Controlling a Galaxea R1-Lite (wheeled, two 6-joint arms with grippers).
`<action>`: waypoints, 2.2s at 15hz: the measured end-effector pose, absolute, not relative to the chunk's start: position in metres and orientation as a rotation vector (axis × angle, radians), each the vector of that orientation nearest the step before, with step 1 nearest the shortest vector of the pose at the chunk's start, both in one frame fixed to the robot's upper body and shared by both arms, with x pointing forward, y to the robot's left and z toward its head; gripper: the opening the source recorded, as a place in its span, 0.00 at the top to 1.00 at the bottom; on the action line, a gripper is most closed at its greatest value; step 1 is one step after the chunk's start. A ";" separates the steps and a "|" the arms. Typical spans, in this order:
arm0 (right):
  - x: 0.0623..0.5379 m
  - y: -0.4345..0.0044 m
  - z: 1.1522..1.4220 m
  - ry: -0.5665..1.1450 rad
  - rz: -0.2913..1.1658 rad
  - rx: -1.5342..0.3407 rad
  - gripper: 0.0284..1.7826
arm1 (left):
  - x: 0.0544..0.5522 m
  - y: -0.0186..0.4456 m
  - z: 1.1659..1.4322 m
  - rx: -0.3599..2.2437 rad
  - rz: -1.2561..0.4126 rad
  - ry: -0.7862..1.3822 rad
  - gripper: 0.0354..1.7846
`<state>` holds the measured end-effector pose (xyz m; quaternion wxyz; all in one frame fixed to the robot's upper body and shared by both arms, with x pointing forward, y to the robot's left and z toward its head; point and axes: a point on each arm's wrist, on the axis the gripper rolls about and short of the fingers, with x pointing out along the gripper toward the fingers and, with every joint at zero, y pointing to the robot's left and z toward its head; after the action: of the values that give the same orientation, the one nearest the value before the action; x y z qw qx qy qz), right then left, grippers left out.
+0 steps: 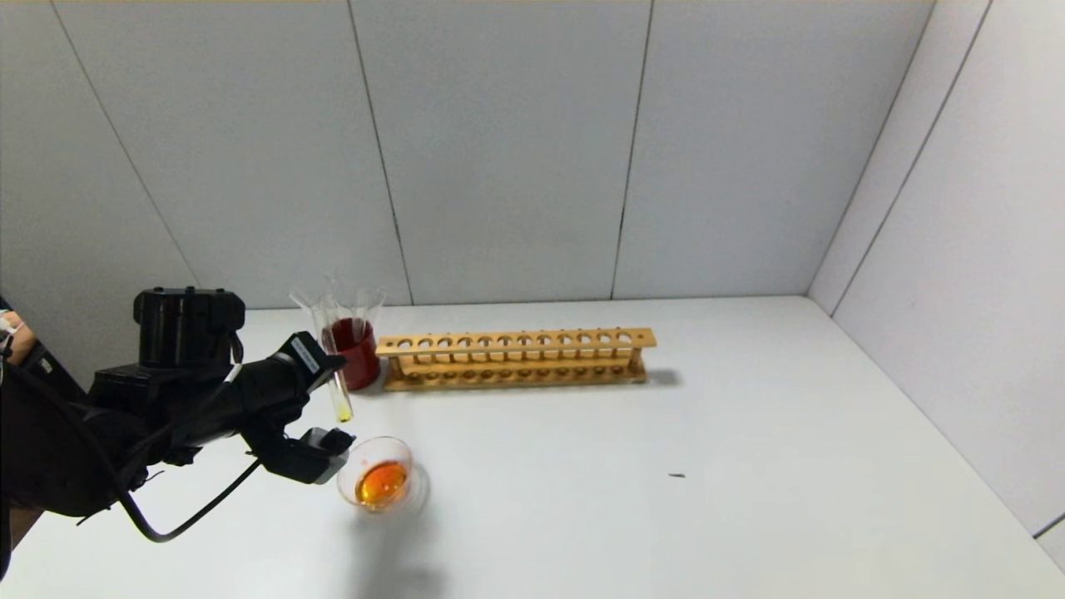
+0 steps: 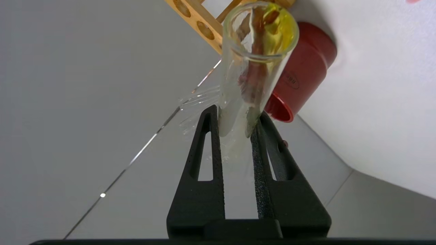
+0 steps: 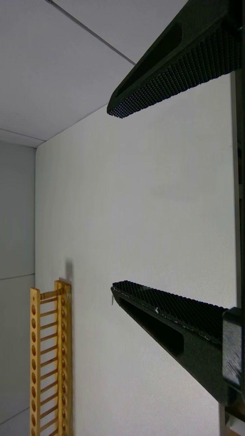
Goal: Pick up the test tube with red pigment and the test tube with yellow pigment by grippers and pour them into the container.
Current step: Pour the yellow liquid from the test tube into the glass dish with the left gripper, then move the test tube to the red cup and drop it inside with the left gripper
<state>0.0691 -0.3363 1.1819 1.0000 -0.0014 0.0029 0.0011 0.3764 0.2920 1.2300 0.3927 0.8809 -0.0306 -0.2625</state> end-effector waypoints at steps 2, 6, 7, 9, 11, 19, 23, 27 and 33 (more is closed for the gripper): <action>0.069 -0.336 1.182 0.006 0.002 -0.003 0.02 | 0.376 0.292 1.232 2.272 -0.659 -0.091 0.85; 0.069 -0.336 1.182 0.006 0.003 -0.003 0.02 | 0.375 0.292 1.234 2.302 -0.652 -0.100 0.85; 0.069 -0.336 1.182 0.006 0.003 -0.002 0.02 | 0.375 0.291 1.233 2.303 -0.655 -0.103 0.85; 0.069 -0.336 1.182 0.006 0.003 -0.003 0.02 | 0.374 0.290 1.233 2.303 -0.662 -0.109 0.85; 0.069 -0.336 1.182 0.006 0.003 -0.002 0.02 | 0.374 0.288 1.233 2.308 -0.663 -0.115 0.85; 0.069 -0.336 1.182 0.006 0.002 -0.003 0.02 | 0.369 0.290 1.242 2.391 -0.613 -0.117 0.85; 0.069 -0.336 1.182 0.006 0.003 -0.003 0.02 | 0.366 0.290 1.246 2.422 -0.595 -0.128 0.85; 0.069 -0.336 1.182 0.006 0.003 -0.003 0.02 | 0.365 0.290 1.249 2.342 -0.577 -0.110 0.85; 0.069 -0.336 1.182 0.006 0.003 -0.002 0.02 | 0.355 0.281 1.268 1.903 -0.438 0.019 0.85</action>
<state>0.0691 -0.3363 1.1819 1.0000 -0.0012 0.0031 0.0015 0.3551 0.2810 1.2685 0.5599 0.8074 0.0082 -0.1857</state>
